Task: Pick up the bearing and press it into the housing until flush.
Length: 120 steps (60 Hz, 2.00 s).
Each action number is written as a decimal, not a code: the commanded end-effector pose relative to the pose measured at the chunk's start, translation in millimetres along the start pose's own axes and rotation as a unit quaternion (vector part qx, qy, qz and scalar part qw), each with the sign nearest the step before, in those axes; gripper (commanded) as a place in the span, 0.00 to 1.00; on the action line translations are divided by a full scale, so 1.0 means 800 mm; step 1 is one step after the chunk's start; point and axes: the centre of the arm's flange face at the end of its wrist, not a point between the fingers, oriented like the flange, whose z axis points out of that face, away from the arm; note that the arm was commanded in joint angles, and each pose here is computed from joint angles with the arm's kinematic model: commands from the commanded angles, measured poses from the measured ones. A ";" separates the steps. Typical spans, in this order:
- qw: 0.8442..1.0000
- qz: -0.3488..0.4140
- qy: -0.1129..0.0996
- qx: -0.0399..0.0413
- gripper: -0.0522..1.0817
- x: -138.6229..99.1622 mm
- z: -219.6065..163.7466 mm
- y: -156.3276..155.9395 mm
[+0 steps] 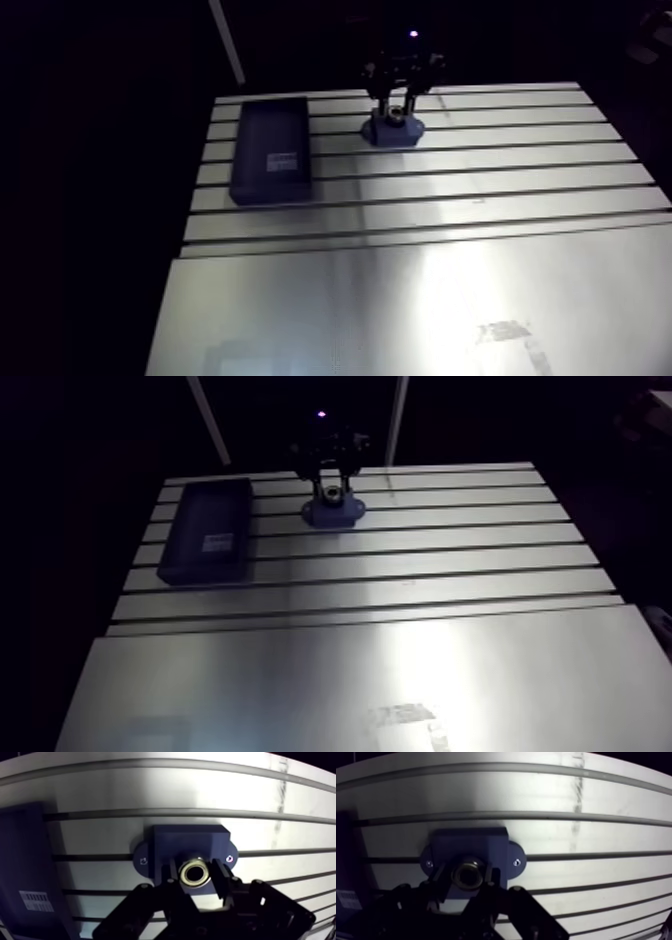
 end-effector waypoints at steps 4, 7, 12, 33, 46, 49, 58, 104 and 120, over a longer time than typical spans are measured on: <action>1.000 0.000 -0.001 0.000 0.66 0.001 0.002 -0.001; 1.000 0.000 -0.001 0.000 0.66 0.001 0.002 -0.001; 1.000 0.000 -0.001 0.000 0.66 0.001 0.002 0.000; 1.000 -0.001 -0.003 0.000 0.66 0.000 0.005 0.002; 1.000 -0.002 -0.005 0.001 0.66 -0.002 0.006 -0.001; 1.000 -0.002 -0.005 0.001 0.66 -0.002 0.006 -0.001; 1.000 -0.007 -0.005 0.000 0.66 -0.002 0.006 -0.003; 1.000 -0.007 -0.004 0.001 0.66 -0.002 0.007 0.001; 1.000 -0.008 -0.004 0.000 0.66 -0.002 0.007 -0.001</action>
